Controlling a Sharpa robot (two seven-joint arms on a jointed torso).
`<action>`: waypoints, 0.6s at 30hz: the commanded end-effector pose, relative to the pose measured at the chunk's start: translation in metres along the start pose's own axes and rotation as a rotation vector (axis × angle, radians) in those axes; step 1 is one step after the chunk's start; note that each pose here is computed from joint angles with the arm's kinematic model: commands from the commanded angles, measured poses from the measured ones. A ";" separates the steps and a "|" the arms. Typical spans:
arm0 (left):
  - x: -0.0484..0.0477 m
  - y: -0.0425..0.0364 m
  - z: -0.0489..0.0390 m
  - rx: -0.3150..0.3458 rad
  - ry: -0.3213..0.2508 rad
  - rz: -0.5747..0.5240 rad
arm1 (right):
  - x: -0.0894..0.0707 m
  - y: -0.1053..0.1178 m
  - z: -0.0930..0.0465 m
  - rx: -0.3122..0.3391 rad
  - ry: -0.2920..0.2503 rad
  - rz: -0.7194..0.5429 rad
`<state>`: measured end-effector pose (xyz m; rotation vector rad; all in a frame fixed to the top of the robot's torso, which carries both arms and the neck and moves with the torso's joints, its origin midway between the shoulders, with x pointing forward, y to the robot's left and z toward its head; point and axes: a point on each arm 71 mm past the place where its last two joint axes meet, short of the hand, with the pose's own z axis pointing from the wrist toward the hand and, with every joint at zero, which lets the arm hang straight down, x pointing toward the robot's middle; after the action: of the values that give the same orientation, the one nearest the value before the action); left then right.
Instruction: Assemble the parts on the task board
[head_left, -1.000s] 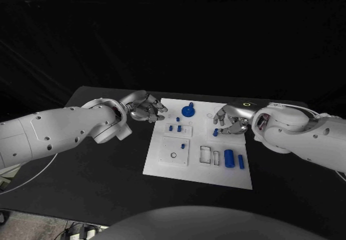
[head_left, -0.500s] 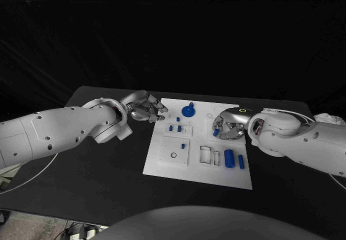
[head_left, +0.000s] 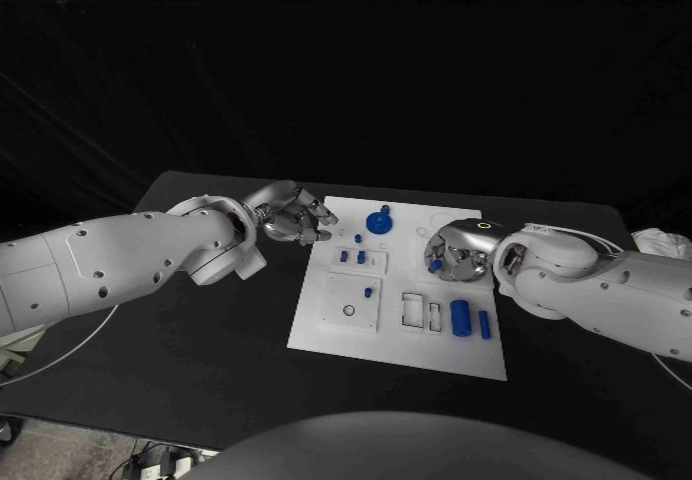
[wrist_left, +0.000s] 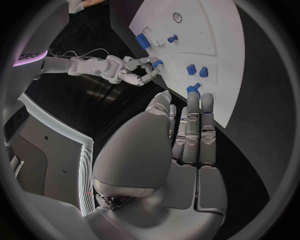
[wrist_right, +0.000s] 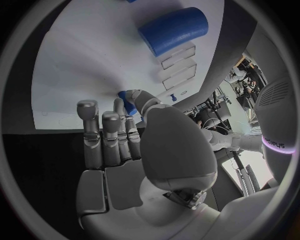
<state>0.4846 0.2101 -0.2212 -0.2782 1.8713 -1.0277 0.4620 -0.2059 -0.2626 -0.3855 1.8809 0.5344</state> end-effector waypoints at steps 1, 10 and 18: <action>0.0012 -0.0009 0.0003 0.000 0.011 -0.008 | -0.005 0.003 0.000 -0.042 -0.081 0.012; 0.0004 0.0007 -0.0011 -0.008 0.012 -0.008 | -0.013 0.004 -0.006 -0.054 -0.126 0.043; -0.0006 0.0020 -0.0020 -0.014 0.010 -0.008 | -0.042 0.014 -0.017 -0.069 -0.142 0.068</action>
<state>0.4844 0.2145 -0.2218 -0.2882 1.8772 -1.0139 0.4575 -0.2050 -0.2198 -0.3487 1.7395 0.6338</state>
